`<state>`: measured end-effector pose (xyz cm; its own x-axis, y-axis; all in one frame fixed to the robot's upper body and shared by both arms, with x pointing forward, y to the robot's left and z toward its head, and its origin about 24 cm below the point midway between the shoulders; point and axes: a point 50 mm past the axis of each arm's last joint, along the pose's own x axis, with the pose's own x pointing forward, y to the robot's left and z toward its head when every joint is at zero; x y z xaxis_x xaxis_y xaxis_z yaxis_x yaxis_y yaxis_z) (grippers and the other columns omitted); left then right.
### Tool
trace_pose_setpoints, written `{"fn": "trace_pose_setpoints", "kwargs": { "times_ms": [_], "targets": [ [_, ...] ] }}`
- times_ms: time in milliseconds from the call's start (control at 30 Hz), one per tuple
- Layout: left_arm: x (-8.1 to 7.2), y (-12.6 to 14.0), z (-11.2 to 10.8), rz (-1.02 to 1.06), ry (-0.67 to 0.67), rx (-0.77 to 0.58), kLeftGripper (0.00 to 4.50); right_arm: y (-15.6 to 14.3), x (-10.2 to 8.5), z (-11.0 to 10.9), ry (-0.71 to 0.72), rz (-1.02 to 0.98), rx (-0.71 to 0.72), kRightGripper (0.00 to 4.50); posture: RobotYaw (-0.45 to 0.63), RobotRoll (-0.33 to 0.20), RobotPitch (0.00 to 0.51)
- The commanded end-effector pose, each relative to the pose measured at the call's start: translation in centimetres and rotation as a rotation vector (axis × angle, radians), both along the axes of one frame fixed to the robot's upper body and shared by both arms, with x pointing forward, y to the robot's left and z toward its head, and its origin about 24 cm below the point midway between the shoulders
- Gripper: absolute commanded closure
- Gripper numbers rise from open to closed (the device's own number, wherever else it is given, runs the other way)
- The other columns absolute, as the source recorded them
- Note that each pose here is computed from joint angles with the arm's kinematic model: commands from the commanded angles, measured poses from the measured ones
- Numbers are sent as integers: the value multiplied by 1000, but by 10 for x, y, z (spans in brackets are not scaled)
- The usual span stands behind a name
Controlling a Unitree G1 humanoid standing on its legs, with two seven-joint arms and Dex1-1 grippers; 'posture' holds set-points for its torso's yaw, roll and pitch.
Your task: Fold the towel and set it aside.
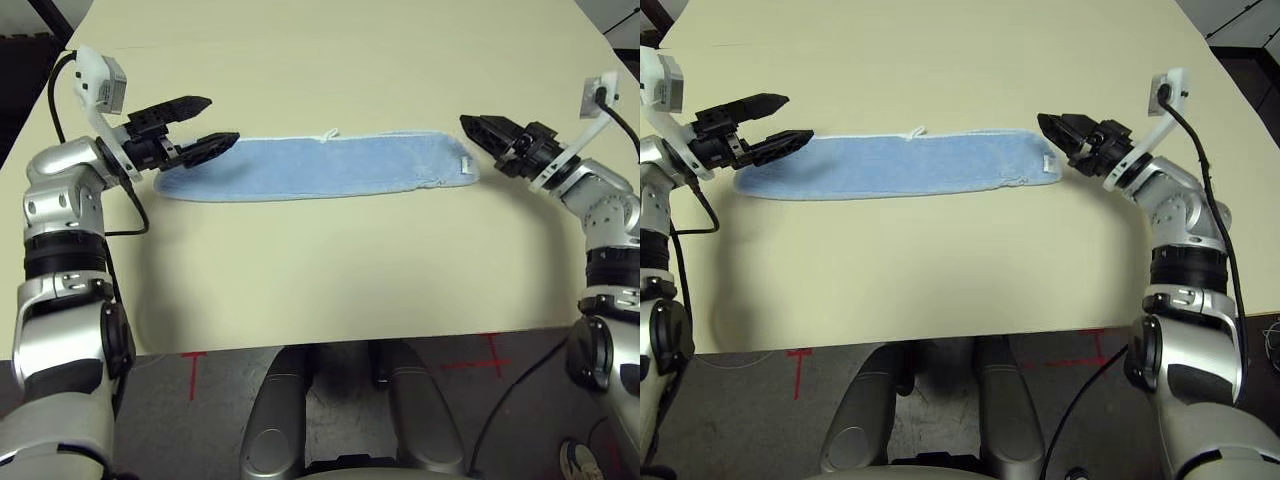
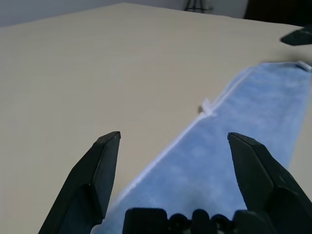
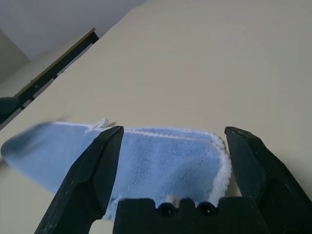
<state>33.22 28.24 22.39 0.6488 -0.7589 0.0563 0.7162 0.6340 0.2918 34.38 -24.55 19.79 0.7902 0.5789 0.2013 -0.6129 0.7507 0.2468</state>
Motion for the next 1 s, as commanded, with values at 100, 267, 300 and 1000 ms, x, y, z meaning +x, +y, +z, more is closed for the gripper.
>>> {"fn": "trace_pose_setpoints", "kwargs": {
  "times_ms": [100,267,300,1000],
  "targets": [
    [-15,3,-15,-171,82,149,43,-9,-7,4,-3,7,-8,0,46,0,304],
    [-18,7,-9,-222,112,210,43,-14,-13,5,72,10,96,0,49,0,306],
    [-19,8,-9,-230,113,219,43,-13,-15,5,101,16,142,0,50,0,306],
    [-28,2,-12,-273,94,248,43,-1,-71,-34,385,-104,629,0,55,0,309]
  ]
}}
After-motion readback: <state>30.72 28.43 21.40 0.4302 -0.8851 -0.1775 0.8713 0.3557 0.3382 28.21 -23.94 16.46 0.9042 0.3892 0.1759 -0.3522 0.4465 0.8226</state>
